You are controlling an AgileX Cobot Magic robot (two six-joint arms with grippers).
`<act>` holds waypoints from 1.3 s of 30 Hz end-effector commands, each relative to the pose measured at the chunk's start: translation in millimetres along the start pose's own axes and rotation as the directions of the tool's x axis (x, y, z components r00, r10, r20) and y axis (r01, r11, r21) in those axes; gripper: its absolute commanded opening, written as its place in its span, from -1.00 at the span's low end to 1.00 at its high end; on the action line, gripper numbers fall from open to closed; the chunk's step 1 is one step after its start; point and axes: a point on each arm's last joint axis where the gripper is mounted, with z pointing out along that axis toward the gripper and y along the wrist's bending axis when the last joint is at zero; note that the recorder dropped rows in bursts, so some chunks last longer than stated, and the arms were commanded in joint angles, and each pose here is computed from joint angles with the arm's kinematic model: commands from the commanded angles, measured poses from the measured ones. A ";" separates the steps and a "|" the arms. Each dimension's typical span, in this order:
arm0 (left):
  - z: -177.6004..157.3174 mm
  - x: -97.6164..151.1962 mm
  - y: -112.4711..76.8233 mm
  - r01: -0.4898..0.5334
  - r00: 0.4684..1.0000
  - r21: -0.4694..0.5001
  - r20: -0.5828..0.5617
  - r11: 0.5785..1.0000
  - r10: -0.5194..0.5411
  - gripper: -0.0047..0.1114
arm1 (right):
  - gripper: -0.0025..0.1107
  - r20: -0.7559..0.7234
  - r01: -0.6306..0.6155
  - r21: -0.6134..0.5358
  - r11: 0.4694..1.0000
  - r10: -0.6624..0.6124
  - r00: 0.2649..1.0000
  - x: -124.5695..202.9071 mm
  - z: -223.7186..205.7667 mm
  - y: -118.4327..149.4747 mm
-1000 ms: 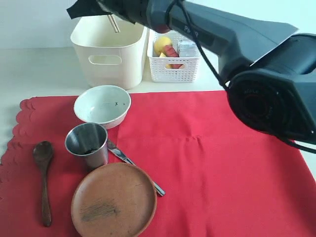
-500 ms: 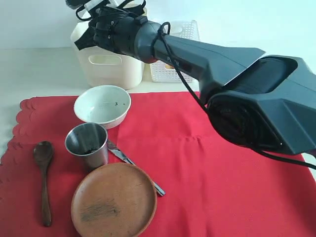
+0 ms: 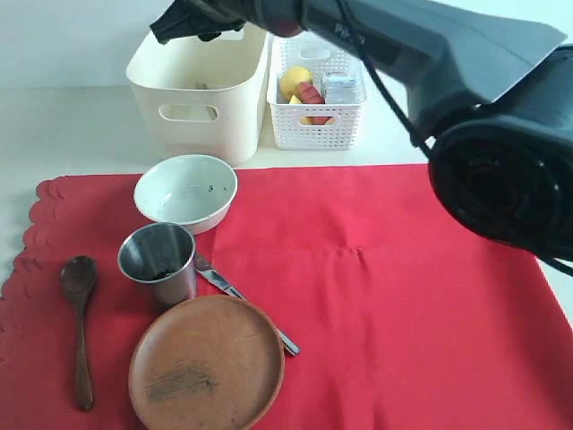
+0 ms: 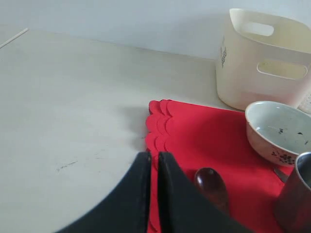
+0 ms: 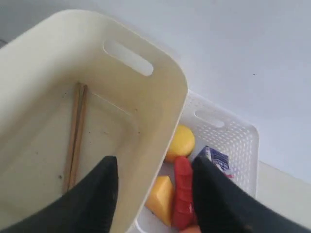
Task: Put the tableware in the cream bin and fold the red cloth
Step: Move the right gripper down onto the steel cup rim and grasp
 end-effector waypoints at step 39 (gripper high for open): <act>-0.1 0.5 0.2 -0.001 1.000 -0.002 0.008 1.000 0.001 -0.79 | -0.12 -0.281 0.149 -0.654 0.742 -0.420 0.863 76.1 -90.5 38.4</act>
